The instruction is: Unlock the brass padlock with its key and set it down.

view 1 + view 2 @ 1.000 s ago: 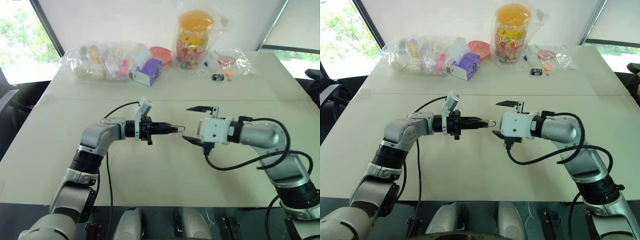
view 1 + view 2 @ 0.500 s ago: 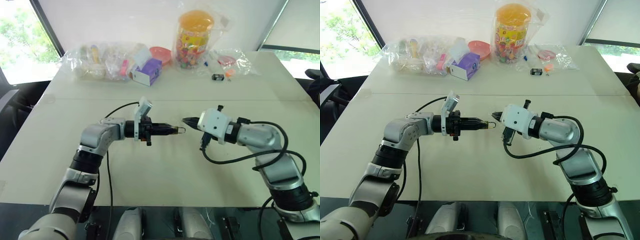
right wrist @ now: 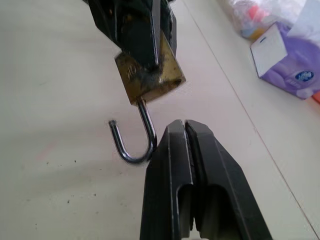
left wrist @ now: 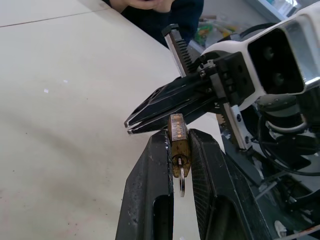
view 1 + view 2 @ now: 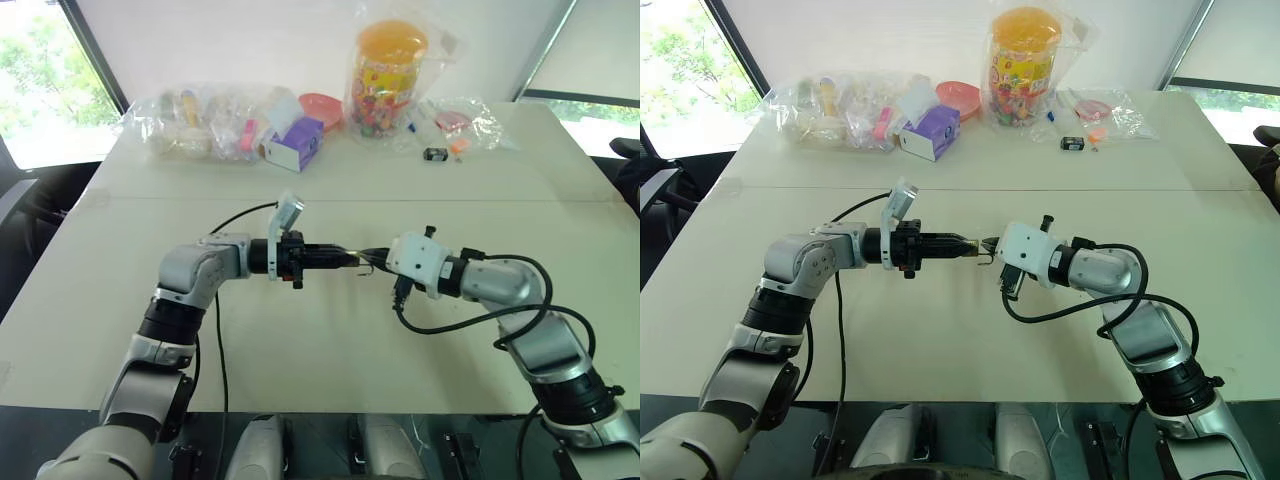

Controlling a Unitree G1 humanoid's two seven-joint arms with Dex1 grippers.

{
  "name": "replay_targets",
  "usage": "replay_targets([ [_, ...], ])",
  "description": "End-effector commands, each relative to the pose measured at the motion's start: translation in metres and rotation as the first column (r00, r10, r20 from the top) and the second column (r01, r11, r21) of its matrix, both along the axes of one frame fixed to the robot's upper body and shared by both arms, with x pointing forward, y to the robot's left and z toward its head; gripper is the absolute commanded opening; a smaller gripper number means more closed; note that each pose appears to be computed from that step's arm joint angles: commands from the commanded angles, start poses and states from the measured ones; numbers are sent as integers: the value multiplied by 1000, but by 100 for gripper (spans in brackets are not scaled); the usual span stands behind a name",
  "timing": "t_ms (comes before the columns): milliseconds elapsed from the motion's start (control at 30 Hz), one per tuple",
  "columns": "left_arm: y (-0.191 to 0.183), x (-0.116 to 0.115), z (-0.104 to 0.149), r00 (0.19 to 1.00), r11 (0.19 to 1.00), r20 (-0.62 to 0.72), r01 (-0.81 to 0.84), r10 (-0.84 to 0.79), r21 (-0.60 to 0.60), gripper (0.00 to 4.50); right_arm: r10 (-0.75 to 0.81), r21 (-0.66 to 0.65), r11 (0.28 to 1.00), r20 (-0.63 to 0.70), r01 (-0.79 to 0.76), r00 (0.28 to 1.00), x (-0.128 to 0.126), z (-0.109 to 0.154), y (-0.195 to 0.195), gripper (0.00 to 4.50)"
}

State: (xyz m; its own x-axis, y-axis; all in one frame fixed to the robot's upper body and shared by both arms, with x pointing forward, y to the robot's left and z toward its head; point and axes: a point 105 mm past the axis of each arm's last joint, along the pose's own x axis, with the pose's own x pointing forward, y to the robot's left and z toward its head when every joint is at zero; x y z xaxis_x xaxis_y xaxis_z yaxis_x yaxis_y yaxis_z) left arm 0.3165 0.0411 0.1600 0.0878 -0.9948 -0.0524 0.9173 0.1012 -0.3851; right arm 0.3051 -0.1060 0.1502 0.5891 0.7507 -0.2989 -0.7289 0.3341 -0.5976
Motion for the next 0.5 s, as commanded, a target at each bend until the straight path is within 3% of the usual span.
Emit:
replay_targets([
  [33, -1, 1, 25, 997, 999, 78, 9, -5, -45, 1, 42, -6, 999, 17, -42, 999, -5, 0, 5, 4],
  [333, -3, -2, 7, 998, 1000, 66, 0, 0, -5, 1, -79, -108, 991, -10, 78, 997, -22, -21, -36, 4],
  [500, -18, 4, -16, 998, 999, 40, -42, 41, 25, 1, -167, -78, 983, -20, 165, 986, -48, -11, -49, 4],
])
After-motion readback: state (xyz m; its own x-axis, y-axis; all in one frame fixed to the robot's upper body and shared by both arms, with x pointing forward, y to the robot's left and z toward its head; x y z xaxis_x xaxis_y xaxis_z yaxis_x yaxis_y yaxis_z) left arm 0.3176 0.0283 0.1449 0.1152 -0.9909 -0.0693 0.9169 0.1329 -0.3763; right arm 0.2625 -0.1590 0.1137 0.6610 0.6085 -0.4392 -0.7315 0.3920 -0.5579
